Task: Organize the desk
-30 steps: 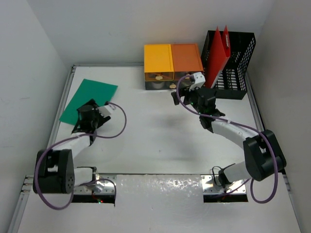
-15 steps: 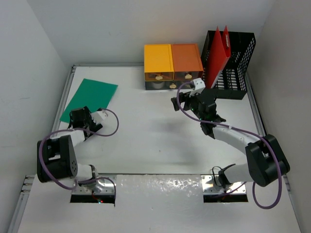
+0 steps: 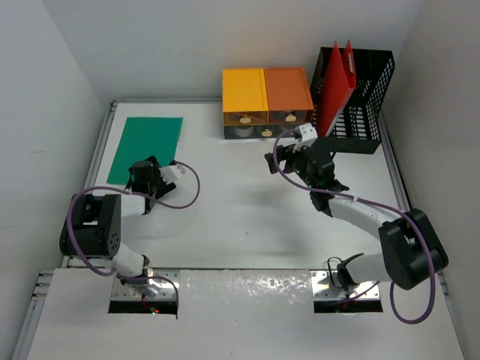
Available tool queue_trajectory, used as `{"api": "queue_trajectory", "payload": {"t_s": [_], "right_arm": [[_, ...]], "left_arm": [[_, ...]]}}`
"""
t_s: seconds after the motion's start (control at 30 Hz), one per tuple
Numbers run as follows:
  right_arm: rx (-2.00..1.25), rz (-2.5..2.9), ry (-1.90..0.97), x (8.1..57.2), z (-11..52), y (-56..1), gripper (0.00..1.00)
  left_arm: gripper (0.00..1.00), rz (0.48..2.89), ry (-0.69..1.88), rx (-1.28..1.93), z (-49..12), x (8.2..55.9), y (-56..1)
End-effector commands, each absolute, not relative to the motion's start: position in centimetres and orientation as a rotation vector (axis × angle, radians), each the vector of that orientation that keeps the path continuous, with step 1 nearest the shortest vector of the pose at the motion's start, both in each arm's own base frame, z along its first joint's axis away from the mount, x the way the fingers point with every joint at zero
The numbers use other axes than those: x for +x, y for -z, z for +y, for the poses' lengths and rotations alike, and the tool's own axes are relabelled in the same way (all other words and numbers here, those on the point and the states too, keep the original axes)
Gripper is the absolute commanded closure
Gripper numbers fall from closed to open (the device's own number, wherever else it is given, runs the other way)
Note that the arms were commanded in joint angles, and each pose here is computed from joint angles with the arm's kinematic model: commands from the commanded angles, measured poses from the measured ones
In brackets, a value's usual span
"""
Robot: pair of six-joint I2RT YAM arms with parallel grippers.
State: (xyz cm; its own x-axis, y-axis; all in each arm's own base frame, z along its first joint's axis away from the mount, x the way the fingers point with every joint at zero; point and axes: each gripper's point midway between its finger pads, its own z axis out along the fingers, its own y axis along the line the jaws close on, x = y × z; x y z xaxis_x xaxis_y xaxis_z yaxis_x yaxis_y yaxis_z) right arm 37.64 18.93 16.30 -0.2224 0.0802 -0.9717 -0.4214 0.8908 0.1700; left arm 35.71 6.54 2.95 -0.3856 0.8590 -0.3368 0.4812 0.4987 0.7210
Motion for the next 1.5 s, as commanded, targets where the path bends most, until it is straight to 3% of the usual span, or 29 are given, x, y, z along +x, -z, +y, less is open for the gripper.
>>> {"api": "queue_trajectory", "payload": {"t_s": [0.0, 0.4, 0.7, 1.03, 1.13, 1.17, 1.2, 1.27, 1.47], "right_arm": [[-0.249, 1.661, -0.489, 37.8, 19.2, -18.6, 0.17], [-0.236, 1.68, -0.483, 37.7, 19.0, -17.9, 0.17], [-0.234, 1.682, -0.495, 37.5, 19.1, -18.1, 0.17], [-0.236, 1.669, -0.488, 37.3, 18.8, -18.7, 0.17], [-0.245, 1.669, -0.48, 37.1, 18.7, -18.7, 0.17], [-0.247, 1.67, -0.474, 37.2, 18.7, -18.8, 0.17], [-0.25, 1.683, -0.47, 37.1, 18.7, -18.6, 0.17], [-0.259, 1.703, -0.458, 37.2, 18.6, -18.4, 0.17], [-0.226, 1.741, -0.461, 36.9, 18.3, -17.4, 0.17]], "left_arm": [[0.13, 2.019, -0.57, 1.104, 3.1, 36.9, -2.3], [0.15, 1.834, -0.604, 1.205, -1.4, 36.5, -2.4], [0.25, 1.733, -0.844, 1.206, -0.3, 36.9, -2.8], [0.35, 1.766, -0.934, 1.185, 0.9, 37.8, -0.9], [0.51, 1.778, -0.89, 1.179, 0.4, 38.5, -0.6], [0.6, 1.792, -0.874, 1.176, 0.4, 38.6, -0.4], [0.69, 1.794, -0.855, 1.17, 0.2, 38.8, -0.6], [1.0, 1.805, -0.803, 1.113, -0.2, 39.2, -1.2], [1.0, 1.813, -0.675, 1.03, -0.8, 39.2, -3.6]]}}
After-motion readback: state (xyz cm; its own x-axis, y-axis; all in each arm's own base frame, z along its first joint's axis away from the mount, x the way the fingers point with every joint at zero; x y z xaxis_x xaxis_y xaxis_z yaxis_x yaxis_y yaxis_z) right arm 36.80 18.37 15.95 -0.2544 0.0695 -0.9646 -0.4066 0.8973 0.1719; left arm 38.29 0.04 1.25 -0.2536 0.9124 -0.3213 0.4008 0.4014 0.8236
